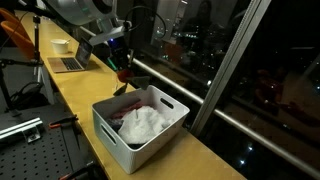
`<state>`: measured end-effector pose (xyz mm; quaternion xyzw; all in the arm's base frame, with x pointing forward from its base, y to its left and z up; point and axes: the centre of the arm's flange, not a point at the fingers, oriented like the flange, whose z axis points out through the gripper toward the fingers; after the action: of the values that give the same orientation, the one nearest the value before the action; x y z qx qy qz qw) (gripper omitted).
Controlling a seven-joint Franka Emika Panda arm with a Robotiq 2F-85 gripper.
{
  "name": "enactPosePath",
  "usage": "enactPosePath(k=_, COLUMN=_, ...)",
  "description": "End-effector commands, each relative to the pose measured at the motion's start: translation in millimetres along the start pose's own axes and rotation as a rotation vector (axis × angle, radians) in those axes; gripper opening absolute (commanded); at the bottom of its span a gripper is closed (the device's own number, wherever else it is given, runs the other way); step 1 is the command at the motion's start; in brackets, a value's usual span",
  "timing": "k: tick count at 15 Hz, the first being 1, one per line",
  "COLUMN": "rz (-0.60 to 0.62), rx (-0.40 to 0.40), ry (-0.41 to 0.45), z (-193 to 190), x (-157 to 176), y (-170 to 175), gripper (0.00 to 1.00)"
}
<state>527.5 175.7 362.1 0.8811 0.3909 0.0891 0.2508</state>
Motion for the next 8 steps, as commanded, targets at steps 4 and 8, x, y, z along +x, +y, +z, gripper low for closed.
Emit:
enactPosePath(k=4, rz=0.238, rx=-0.018, ry=0.012, z=8, x=-93, y=78, gripper=0.02)
enactPosePath(k=8, rz=0.267, rx=-0.023, ry=0.026, z=10, x=-90, y=75, gripper=0.49)
